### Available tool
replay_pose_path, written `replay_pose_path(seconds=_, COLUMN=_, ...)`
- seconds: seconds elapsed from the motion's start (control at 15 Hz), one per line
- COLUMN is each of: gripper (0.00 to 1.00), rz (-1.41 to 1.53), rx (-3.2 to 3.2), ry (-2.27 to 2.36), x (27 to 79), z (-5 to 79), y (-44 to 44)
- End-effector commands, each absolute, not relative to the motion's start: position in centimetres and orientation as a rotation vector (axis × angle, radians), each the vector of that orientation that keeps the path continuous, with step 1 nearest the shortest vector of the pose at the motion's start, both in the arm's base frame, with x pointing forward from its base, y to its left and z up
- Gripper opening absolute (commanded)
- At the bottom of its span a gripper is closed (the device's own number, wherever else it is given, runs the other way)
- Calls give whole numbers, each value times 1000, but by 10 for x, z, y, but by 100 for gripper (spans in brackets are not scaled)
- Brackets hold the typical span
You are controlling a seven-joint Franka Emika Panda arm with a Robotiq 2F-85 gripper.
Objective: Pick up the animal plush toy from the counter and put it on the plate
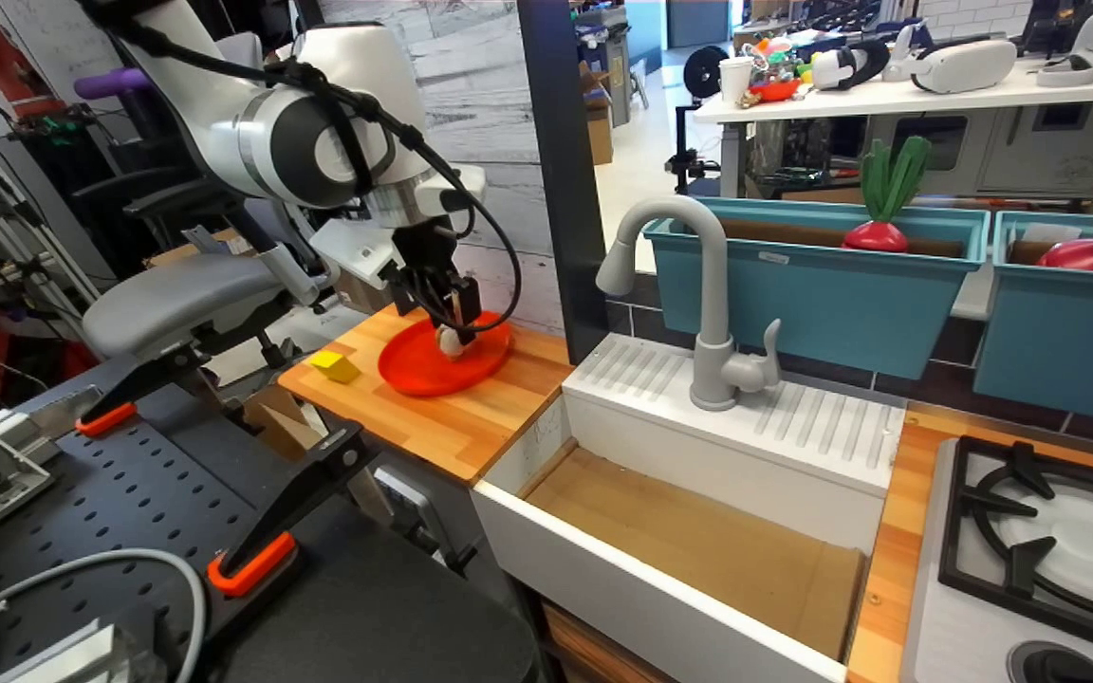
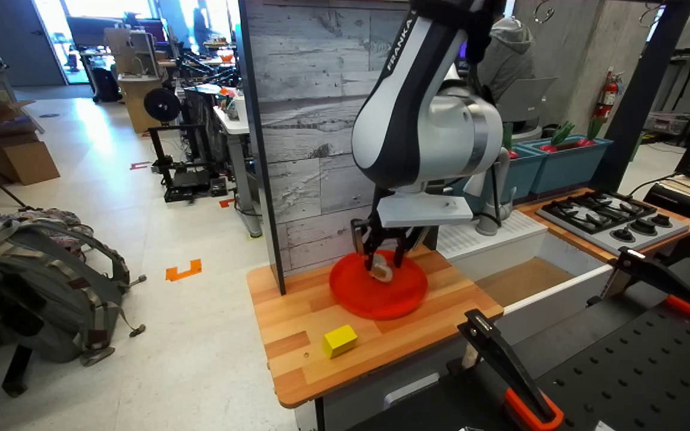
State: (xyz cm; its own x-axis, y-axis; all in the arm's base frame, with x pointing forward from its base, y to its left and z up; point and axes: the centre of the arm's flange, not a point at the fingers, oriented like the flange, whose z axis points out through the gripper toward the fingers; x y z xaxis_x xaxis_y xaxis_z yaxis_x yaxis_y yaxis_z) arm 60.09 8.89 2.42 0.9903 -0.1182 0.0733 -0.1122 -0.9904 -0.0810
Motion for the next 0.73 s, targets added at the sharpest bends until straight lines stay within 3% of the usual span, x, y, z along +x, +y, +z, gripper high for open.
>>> replay_pose_path(seconds=0.0, gripper=94, rz=-99, rx=-3056, ry=144, x=605, z=27, y=97)
replay_pose_path(seconds=0.13, gripper=100, rz=-124, rx=-3040, ry=112, x=598, z=42, y=103)
replay_pose_path(seconds=0.47, gripper=100, rz=-203, rx=-3007, ry=-50, x=572, z=97, y=129)
replay_pose_path(seconds=0.53, gripper=100, rz=-196, rx=-3012, ry=37, x=596, z=63, y=126)
replay_pose_path(seconds=0.67, gripper=100, rz=-202, rx=-3009, ry=23, x=594, z=72, y=131)
